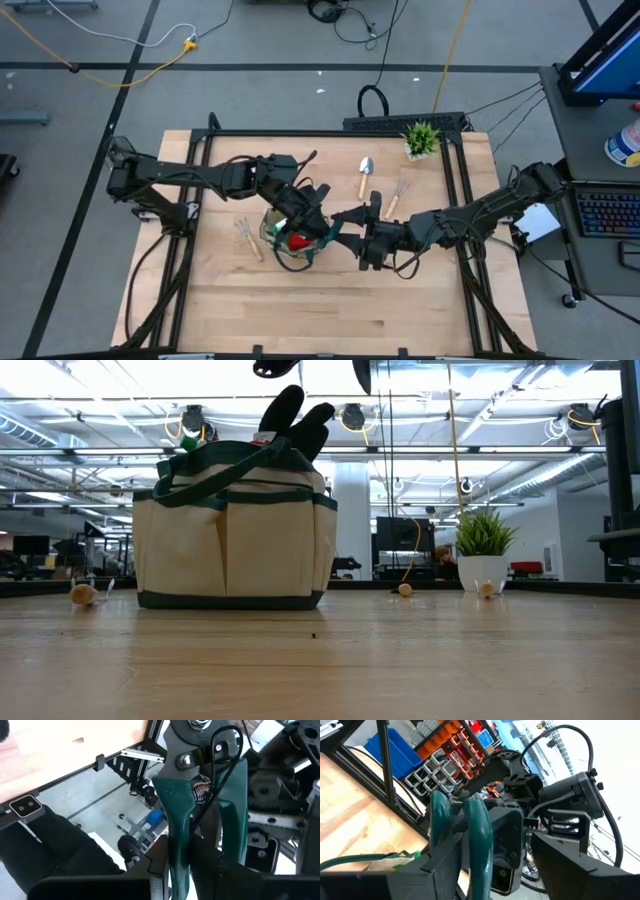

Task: Pick & Place Garden tools in Gardening bag
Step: Put the green shear scissors into the brown gardening bag

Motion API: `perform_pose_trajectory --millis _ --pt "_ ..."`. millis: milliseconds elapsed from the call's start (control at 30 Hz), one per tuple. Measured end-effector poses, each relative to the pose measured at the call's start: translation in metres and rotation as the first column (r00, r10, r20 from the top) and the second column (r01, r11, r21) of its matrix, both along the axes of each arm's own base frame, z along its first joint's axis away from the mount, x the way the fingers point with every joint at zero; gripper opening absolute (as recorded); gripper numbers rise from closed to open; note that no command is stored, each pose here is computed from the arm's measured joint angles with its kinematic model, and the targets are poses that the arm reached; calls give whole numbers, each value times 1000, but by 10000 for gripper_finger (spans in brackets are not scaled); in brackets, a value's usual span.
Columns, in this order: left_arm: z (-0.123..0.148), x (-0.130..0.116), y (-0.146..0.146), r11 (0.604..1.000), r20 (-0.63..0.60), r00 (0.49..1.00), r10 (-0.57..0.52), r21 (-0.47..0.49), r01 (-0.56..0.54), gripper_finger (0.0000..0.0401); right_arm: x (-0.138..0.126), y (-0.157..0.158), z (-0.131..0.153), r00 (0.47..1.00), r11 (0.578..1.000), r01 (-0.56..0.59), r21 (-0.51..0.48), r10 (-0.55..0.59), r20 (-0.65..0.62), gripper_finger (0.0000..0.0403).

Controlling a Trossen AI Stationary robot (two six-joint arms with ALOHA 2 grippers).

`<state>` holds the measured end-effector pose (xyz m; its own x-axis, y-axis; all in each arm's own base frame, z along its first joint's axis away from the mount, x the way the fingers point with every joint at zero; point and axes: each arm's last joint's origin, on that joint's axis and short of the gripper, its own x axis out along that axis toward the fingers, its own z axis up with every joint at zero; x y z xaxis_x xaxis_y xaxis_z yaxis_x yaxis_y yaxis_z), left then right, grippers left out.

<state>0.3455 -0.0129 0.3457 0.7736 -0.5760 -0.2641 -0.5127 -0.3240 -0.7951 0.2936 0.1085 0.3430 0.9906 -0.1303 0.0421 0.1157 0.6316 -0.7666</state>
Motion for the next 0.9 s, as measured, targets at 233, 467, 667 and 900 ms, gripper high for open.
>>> perform_pose_trajectory --millis 233,467,667,900 --pt "0 -1 0 1000 18 1000 -15 24 15 52 0 0 -1 1000 1000 11 -1 -11 -6 228" --pt "1 -1 0 999 26 1000 -15 32 15 52 0 -3 -2 995 995 100 4 -100 -19 225" --pt "1 -1 0 999 33 999 -14 42 12 52 0 -4 -2 995 992 97 75 -96 -9 205" --pt "1 -1 1 999 27 1000 6 48 -7 52 6 -11 -6 996 978 83 193 -84 -2 161"
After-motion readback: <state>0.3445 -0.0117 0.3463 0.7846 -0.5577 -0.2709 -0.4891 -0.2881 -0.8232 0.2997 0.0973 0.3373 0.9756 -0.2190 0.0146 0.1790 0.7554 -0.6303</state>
